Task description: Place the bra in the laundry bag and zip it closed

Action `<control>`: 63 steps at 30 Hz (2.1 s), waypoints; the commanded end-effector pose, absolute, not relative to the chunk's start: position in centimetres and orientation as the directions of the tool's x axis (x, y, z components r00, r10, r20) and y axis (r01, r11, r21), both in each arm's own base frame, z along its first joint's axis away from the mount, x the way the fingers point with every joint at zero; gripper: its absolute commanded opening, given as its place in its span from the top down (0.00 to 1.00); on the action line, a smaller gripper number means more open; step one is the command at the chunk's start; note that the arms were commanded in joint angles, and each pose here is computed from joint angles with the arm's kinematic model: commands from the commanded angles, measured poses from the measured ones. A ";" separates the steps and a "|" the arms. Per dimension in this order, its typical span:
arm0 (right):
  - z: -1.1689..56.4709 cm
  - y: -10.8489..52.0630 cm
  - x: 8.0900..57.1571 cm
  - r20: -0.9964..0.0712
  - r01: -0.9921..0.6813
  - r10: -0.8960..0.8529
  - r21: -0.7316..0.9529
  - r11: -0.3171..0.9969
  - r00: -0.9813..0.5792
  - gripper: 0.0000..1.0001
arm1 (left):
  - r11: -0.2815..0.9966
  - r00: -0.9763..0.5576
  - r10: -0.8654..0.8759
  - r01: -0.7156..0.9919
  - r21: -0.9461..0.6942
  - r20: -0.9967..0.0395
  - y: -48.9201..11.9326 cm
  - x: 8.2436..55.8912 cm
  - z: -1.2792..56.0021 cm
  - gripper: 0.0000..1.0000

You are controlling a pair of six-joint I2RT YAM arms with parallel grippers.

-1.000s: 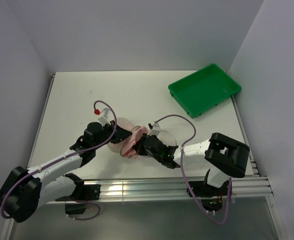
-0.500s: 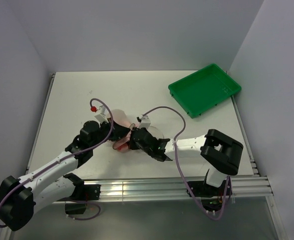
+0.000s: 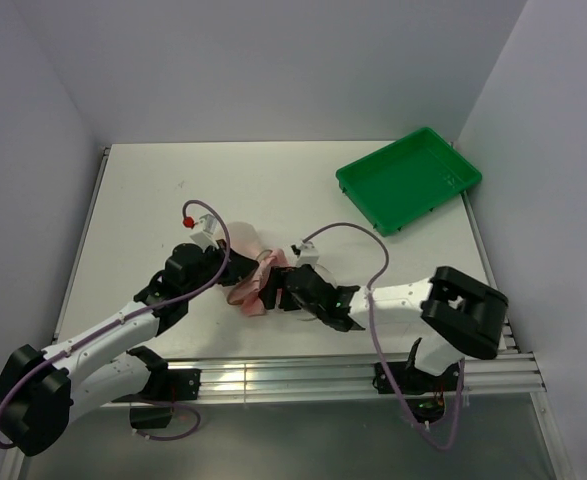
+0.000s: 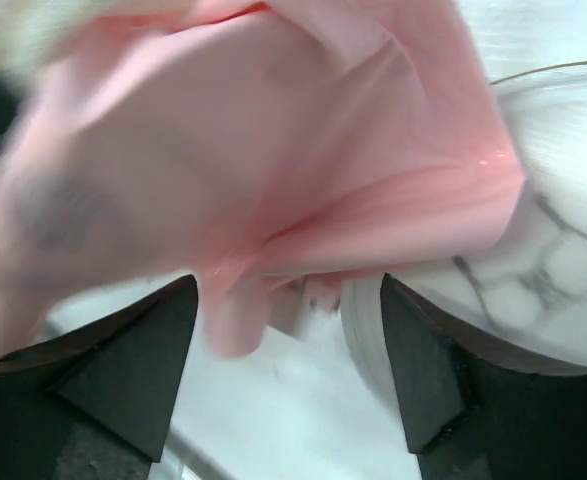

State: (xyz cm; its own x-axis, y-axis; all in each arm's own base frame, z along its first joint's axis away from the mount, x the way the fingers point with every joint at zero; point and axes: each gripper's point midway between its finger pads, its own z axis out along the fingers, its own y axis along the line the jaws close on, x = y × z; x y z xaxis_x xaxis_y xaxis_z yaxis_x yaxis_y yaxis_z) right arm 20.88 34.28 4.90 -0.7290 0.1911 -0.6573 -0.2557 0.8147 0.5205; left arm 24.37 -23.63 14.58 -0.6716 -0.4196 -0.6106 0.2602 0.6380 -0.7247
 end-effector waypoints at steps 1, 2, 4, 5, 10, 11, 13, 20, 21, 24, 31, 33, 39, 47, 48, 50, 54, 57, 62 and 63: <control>8.6 32.9 20.2 -0.670 -0.278 0.238 0.567 0.776 -0.704 0.18 | 0.675 -0.635 -0.418 0.261 -0.690 -0.649 -23.0 25.0 14.6 1.00; 8.9 32.3 20.1 -0.674 -0.278 0.238 0.563 0.778 -0.699 0.17 | 0.679 -0.633 -0.418 0.258 -0.687 -0.651 -22.9 25.1 14.5 1.00; 9.2 30.5 19.4 -0.679 -0.272 0.236 0.553 0.788 -0.695 0.13 | 0.677 -0.632 -0.421 0.259 -0.689 -0.651 -23.0 25.2 14.5 1.00; 9.2 30.0 19.2 -0.680 -0.266 0.240 0.551 0.791 -0.693 0.13 | 0.676 -0.629 -0.424 0.258 -0.690 -0.651 -23.0 25.3 14.6 1.00; 6.4 24.2 18.7 -0.674 -0.124 0.248 0.453 0.883 -0.696 0.16 | 0.676 -0.622 -0.433 0.254 -0.692 -0.652 -23.1 25.7 14.7 1.00; 6.0 22.7 19.1 -0.692 -0.076 0.256 0.410 0.909 -0.675 0.19 | 0.674 -0.623 -0.433 0.257 -0.693 -0.652 -23.2 25.6 14.8 1.00; 4.7 20.1 18.6 -0.687 -0.006 0.246 0.343 0.939 -0.684 0.22 | 0.674 -0.622 -0.433 0.256 -0.693 -0.652 -23.1 25.6 14.8 1.00; 2.3 18.5 17.4 -0.641 0.057 0.273 0.336 0.940 -0.717 0.21 | 0.674 -0.624 -0.432 0.256 -0.693 -0.651 -23.1 25.6 14.6 1.00; 2.4 19.1 17.6 -0.641 0.048 0.285 0.362 0.931 -0.713 0.21 | 0.677 -0.625 -0.427 0.258 -0.689 -0.653 -23.2 25.6 14.5 1.00; 1.9 19.7 18.5 -0.637 0.056 0.290 0.361 0.931 -0.714 0.24 | 0.683 -0.623 -0.422 0.259 -0.683 -0.658 -23.1 25.7 14.6 1.00; 2.8 20.3 21.3 -0.701 0.061 0.290 0.332 0.941 -0.652 0.92 | 0.686 -0.615 -0.416 0.271 -0.675 -0.670 -23.0 25.6 15.4 1.00; 5.1 18.9 21.7 -0.750 0.063 0.260 0.281 0.958 -0.608 1.00 | 0.679 -0.617 -0.422 0.270 -0.683 -0.664 -23.0 25.4 15.4 1.00; 11.9 14.6 21.4 -0.819 0.037 0.215 0.232 0.972 -0.531 1.00 | 0.621 -0.661 -0.436 0.270 -0.736 -0.611 -24.5 24.6 14.7 1.00; 15.7 13.3 20.0 -0.808 -0.055 0.151 0.221 0.974 -0.569 0.22 | 0.585 -0.688 -0.424 0.288 -0.758 -0.589 -26.6 23.5 14.7 1.00; 17.0 14.4 20.5 -0.822 -0.083 0.194 0.279 0.957 -0.535 0.26 | 0.582 -0.686 -0.425 0.293 -0.759 -0.590 -26.7 23.5 15.0 1.00; 18.2 16.8 20.7 -0.816 -0.163 0.228 0.363 0.918 -0.531 0.32 | 0.573 -0.687 -0.426 0.298 -0.763 -0.589 -27.1 23.4 15.1 1.00; 19.9 24.7 22.0 -0.749 -0.308 0.390 0.604 0.735 -0.536 0.68 | 0.568 -0.689 -0.423 0.304 -0.765 -0.588 -27.5 23.5 15.3 1.00; 19.3 28.6 22.5 -0.695 -0.341 0.417 0.678 0.651 -0.586 0.80 | 0.568 -0.690 -0.418 0.310 -0.762 -0.591 -27.6 23.5 15.4 1.00; 17.0 32.6 21.9 -0.644 -0.358 0.371 0.716 0.599 -0.669 0.77 | 0.583 -0.688 -0.410 0.308 -0.752 -0.599 -27.4 23.5 15.3 1.00; 16.5 33.2 21.4 -0.638 -0.361 0.355 0.718 0.596 -0.683 0.76 | 0.581 -0.685 -0.412 0.310 -0.752 -0.601 -27.4 23.6 15.4 1.00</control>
